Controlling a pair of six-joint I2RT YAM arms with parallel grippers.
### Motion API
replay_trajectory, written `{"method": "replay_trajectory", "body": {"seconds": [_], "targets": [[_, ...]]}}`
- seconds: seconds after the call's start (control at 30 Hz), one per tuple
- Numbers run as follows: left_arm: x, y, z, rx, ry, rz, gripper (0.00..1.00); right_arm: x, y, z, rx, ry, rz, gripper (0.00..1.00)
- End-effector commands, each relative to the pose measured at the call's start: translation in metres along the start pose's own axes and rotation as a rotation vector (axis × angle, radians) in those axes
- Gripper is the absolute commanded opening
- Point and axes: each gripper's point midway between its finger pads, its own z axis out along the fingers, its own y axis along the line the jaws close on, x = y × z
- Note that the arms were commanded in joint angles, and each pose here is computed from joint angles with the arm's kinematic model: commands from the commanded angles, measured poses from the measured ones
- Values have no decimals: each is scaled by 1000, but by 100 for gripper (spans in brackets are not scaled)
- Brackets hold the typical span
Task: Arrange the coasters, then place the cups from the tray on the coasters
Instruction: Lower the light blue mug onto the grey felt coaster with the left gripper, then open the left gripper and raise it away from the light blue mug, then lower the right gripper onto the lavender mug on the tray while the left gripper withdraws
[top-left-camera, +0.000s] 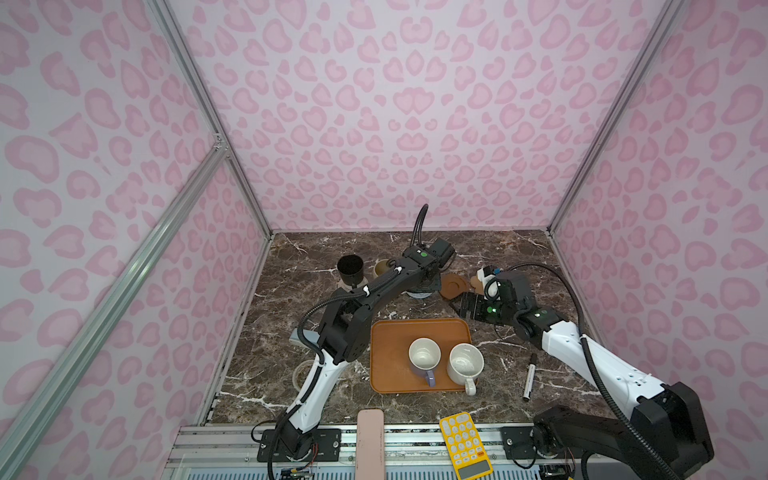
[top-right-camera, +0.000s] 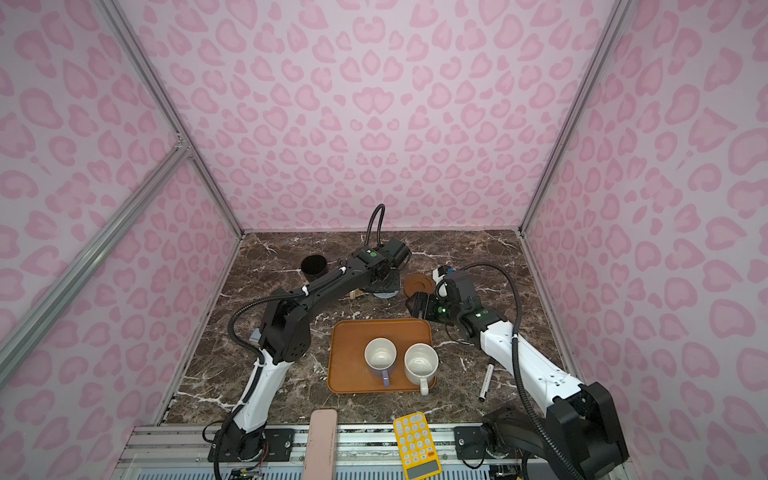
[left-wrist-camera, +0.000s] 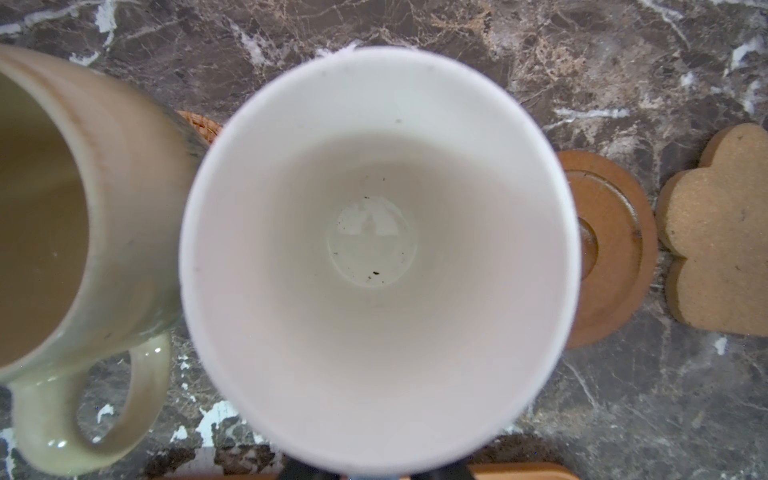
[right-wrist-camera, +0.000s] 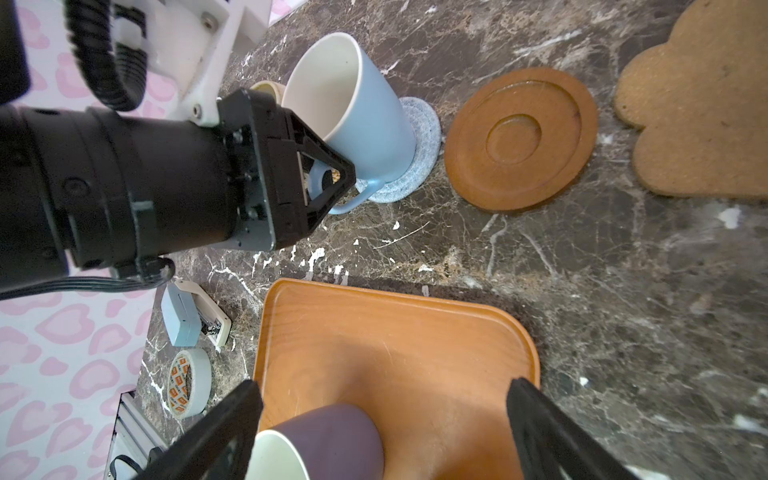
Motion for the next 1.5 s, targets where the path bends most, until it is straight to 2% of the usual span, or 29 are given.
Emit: {"method": "replay_trajectory", "body": {"seconds": [0.0,0.13,0.27,0.37,0.47,0.57,0.63,0.7,0.9,1.07,1.23,1.37,1.47], "targets": [[-4,2,-5,-2,-16,-12,41,0,-1,-1,4,-2,-8,94],[-11,2,-22,19,-39,-21,61,0,2,-5,-3,-3,-37,97],[-21,1,-50,61,-80,-34,89,-4,4,-17,17,-17,-98,98],[-28,0,-74,113,-122,-52,97,-9,-2,-27,72,-40,-135,98],[-34,2,-103,164,-164,-72,97,-19,-4,-43,112,-99,-202,98],[-35,10,-129,198,-204,-93,100,-33,-12,-64,176,-220,-202,98],[-32,19,-146,226,-237,-106,97,-35,-23,-78,227,-262,-202,98],[-27,26,-157,256,-266,-114,95,-34,-23,-86,207,-273,-208,98],[0,54,-182,308,-283,-164,96,-11,-15,-92,161,-160,-229,98],[32,83,-191,222,-242,-165,96,14,-1,-95,169,-63,-252,97],[67,97,-190,301,-204,-221,96,58,25,-88,196,64,-359,97],[86,119,-191,257,-199,-257,96,90,45,-86,219,138,-428,95],[98,116,-190,294,-191,-257,96,114,59,-82,214,188,-469,93]]}}
